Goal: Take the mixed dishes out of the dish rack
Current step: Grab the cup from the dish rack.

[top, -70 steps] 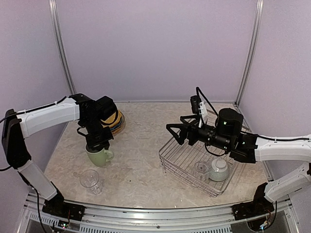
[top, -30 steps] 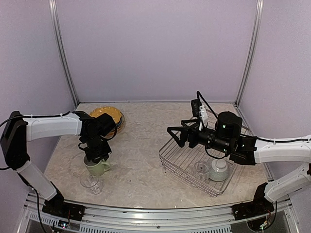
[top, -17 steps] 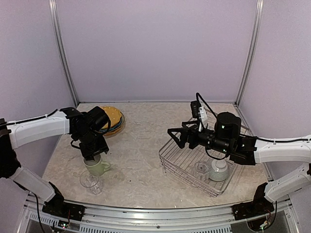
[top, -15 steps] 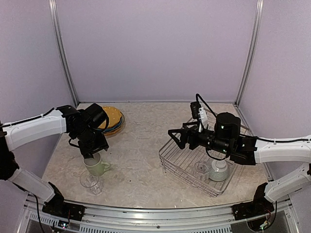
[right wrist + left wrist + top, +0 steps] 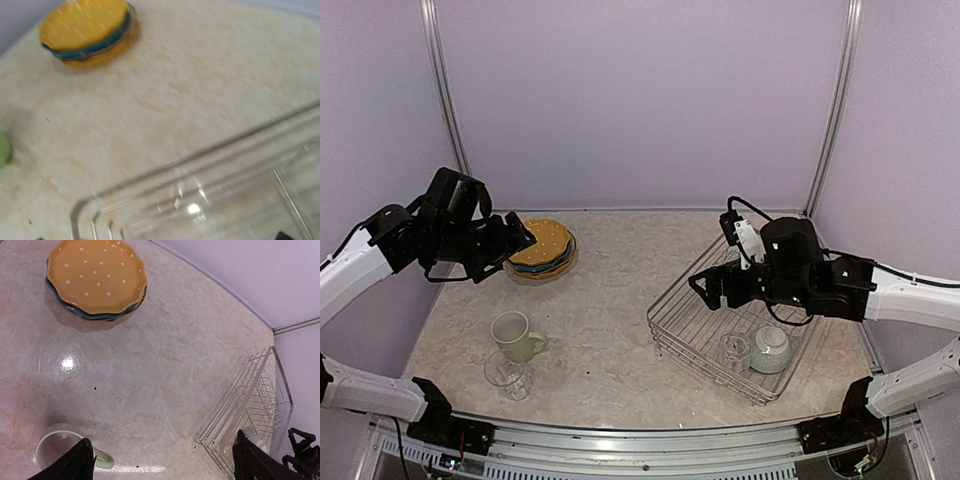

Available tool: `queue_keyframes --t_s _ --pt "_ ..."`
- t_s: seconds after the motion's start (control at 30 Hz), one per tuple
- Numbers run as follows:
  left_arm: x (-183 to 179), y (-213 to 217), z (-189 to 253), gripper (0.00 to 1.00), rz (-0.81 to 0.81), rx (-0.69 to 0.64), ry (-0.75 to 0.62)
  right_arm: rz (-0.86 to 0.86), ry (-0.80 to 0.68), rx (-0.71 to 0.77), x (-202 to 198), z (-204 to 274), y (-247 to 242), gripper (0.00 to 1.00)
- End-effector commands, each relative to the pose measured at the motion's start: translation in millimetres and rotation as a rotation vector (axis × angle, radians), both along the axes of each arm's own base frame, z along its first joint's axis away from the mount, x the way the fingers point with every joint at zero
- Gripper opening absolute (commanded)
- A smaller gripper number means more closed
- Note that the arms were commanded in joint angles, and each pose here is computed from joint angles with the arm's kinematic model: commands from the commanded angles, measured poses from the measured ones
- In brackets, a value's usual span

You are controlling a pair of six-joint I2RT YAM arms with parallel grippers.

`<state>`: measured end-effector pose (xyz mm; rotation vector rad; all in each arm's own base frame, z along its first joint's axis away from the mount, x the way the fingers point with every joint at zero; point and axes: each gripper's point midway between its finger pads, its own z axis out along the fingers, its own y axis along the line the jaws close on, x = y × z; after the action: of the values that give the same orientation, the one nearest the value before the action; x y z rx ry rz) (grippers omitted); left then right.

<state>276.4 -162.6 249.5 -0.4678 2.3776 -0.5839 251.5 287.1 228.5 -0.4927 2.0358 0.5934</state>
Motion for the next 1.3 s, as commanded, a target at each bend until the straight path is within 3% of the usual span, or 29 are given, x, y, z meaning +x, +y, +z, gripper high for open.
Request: queue_keyframes --t_s 0.0,0.17,0.47,0.7,1.27 --pt "10.1 -17.5 28.5 0.92 -0.138 -0.025 -0.159 -0.050 0.173 -0.157 -17.7 -30.1 -30.0 0.99" --pt "13.4 -11.2 22.9 0.93 -0.157 0.074 -0.144 -0.024 0.304 -0.191 -38.6 -52.3 -36.6 1.00" --pt "15.5 -20.7 8.9 0.93 -0.166 0.034 -0.112 -0.022 0.458 -0.326 -57.3 -84.3 -47.2 1.00" --pt "22.1 -30.7 1.2 0.93 -0.186 0.032 -0.078 0.012 0.471 -0.342 -63.4 -90.0 -36.9 0.98" --pt "21.3 -34.2 -8.2 0.93 -0.189 0.018 -0.042 -0.008 0.508 -0.510 -78.2 -122.3 -46.0 0.83"
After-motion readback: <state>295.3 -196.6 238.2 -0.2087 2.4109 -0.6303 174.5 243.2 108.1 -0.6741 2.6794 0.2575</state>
